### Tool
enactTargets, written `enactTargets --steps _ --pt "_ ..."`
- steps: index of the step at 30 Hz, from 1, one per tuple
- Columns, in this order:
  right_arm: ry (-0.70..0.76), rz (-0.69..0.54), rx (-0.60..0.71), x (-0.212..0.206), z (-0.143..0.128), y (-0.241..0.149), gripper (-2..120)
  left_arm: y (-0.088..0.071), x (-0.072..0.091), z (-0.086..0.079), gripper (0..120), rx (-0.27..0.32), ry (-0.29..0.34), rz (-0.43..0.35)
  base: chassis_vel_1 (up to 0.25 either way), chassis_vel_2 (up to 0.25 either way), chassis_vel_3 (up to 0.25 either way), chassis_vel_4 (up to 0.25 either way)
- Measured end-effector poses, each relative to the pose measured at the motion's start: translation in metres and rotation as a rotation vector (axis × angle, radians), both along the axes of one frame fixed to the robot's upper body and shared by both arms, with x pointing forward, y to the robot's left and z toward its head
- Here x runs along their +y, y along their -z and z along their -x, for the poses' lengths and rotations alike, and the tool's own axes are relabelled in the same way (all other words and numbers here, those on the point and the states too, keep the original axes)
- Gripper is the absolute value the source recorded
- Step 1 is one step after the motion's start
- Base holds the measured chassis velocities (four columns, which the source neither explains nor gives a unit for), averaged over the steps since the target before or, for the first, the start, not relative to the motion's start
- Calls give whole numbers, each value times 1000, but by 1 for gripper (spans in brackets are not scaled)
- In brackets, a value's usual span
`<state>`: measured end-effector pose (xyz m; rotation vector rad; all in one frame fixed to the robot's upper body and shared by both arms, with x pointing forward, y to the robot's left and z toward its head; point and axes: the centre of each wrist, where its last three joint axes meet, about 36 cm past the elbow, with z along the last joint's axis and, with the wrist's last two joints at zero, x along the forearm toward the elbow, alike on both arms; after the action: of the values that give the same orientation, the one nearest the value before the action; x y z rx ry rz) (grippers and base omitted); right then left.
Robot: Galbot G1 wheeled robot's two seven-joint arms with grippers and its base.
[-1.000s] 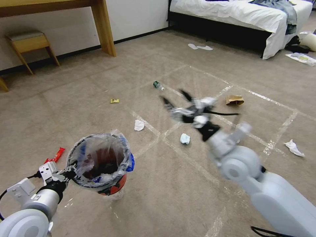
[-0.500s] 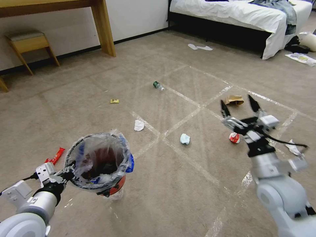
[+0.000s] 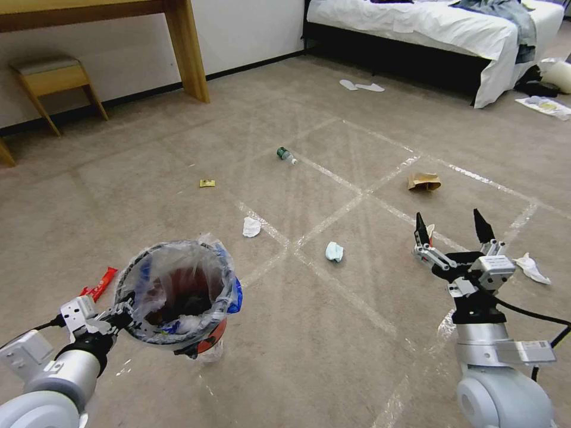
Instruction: Pick up the trash bin and place the garbage on the floor into it.
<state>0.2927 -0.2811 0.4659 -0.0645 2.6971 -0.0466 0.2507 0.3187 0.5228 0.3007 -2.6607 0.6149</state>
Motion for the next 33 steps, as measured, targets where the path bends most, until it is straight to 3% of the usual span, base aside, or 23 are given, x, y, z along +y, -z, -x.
enactTargets --steps 33 --pt "-10 12 3 1 -2 12 100 -3 -3 5 2 1 1 -2 -152 147 140 -146"
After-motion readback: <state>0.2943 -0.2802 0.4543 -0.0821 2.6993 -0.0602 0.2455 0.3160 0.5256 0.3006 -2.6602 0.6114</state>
